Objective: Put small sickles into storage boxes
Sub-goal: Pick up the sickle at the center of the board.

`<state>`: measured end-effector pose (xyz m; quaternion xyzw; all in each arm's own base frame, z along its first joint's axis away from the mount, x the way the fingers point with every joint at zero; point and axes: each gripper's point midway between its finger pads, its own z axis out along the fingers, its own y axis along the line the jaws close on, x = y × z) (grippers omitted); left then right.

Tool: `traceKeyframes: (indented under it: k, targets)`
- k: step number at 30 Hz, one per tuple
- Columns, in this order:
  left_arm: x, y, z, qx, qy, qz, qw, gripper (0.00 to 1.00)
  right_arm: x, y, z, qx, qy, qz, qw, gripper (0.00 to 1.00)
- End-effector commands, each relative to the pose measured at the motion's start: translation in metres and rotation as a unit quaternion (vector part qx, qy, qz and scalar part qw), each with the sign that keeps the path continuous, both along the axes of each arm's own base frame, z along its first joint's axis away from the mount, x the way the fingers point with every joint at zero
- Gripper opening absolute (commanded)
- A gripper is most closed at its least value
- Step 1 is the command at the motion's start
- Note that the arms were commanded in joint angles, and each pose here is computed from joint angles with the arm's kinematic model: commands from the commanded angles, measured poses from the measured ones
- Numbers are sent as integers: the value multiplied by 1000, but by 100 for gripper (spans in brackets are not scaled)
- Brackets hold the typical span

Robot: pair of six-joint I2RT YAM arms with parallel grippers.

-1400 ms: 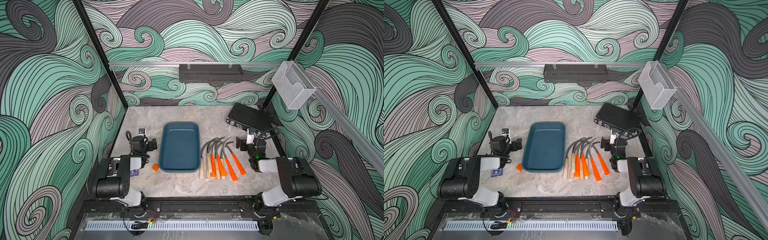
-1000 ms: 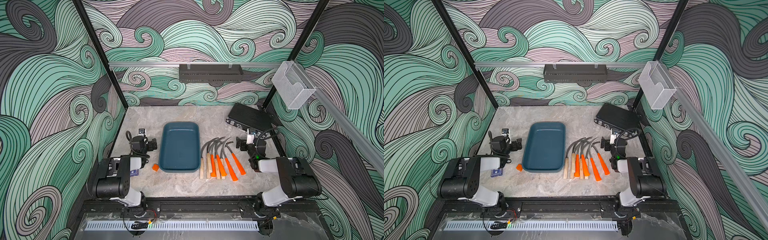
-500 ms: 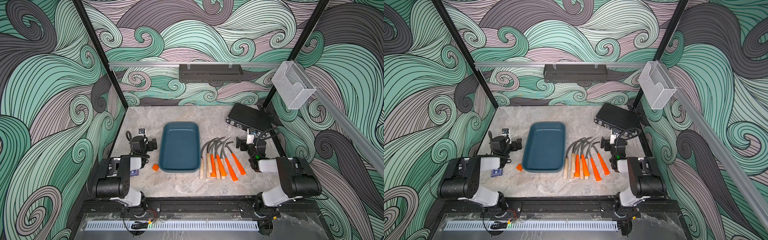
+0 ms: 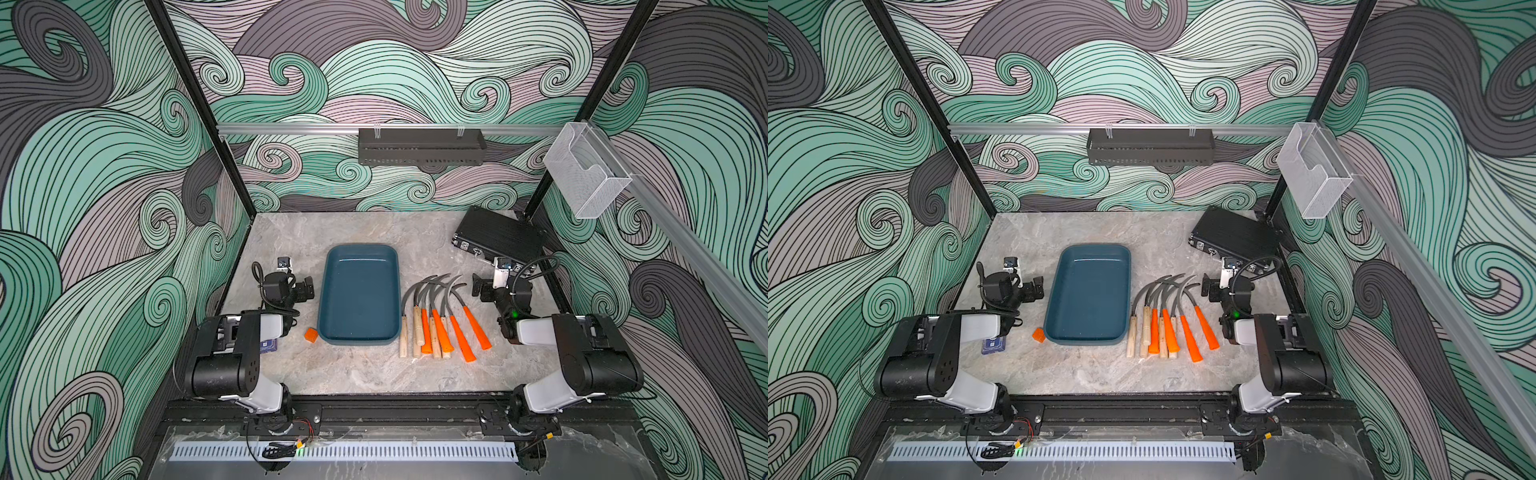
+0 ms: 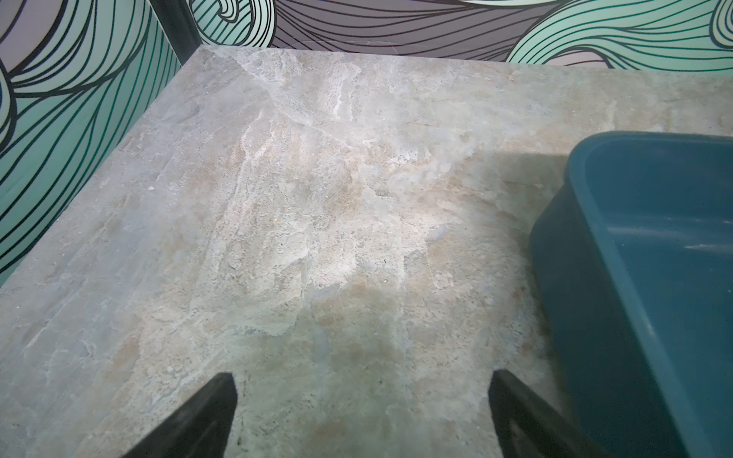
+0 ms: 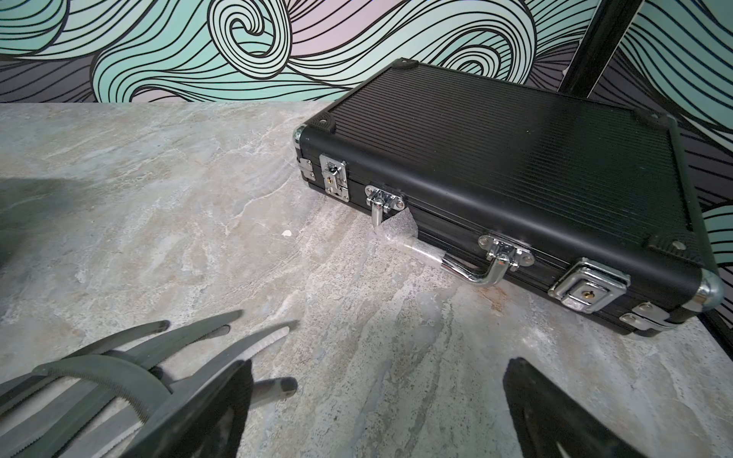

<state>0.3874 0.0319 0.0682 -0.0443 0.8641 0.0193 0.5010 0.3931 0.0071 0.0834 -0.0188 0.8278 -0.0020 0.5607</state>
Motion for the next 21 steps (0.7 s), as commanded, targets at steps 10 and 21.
traceKeyframes:
  k: [10,21]
  targets:
    - [20,-8,83,8,24,-33,999,98,4,-11,41,-13,-16,-43,999,99]
    - [-3,-2,111,21,138,-26,990,99,-23,48,199,285,2,44,957,99]
